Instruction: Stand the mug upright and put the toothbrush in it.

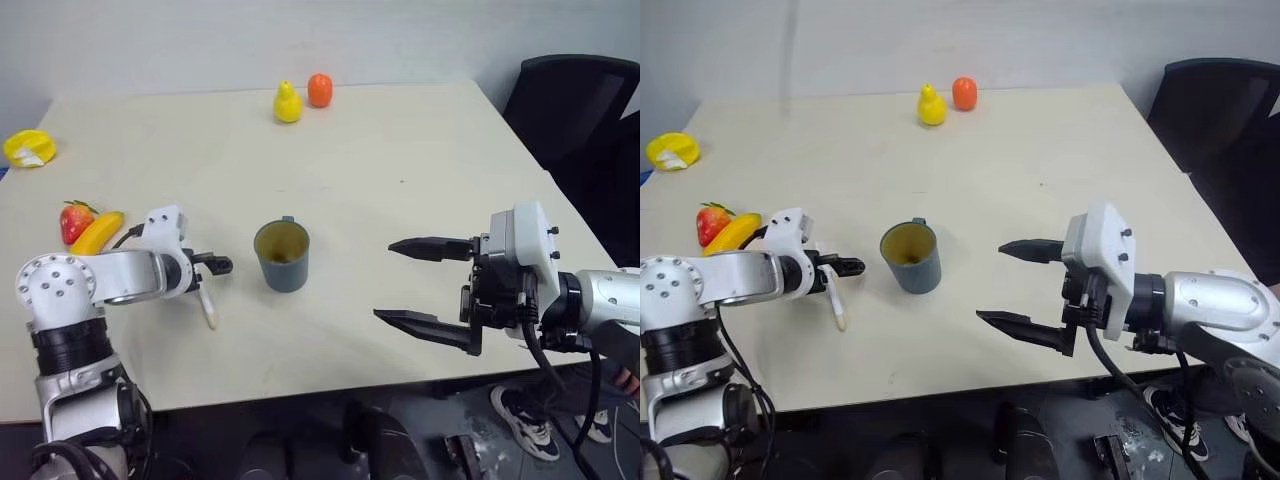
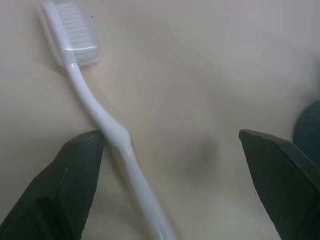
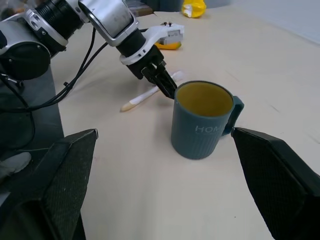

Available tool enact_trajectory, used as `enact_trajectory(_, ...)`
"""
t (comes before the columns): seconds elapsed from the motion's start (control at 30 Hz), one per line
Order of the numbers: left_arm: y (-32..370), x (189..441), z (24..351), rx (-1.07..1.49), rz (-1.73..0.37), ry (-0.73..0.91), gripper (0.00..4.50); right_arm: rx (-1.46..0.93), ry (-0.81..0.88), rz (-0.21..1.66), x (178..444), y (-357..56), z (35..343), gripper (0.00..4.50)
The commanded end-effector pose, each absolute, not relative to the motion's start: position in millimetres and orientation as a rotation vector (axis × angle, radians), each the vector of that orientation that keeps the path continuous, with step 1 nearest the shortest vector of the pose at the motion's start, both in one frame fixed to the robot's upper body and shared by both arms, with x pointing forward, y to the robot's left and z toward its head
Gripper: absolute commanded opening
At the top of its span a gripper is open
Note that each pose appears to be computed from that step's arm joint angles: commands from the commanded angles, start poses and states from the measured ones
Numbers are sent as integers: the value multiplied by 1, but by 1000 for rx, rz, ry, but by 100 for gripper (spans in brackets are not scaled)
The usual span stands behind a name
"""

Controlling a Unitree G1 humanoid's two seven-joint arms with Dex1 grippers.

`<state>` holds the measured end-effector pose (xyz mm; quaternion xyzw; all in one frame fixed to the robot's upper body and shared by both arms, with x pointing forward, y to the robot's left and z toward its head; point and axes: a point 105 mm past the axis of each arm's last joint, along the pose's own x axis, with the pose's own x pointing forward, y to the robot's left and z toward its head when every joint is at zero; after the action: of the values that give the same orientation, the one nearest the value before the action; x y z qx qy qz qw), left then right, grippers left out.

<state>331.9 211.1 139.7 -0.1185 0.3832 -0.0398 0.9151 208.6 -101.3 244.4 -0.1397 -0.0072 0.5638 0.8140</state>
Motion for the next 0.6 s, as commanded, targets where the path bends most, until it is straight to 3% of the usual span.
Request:
enact_trajectory(0.03,202,331,120,-298,-93,891,367,-324,-68,1168,202,-100,253,450)
enact_trajectory(0.4,215,341,127,-263,13,902,33,-312,-80,1088,201,-103,254,450)
enact_trajectory(0.6,227,350,146,-182,76,806,19,-294,-51,1066,200,-109,251,450)
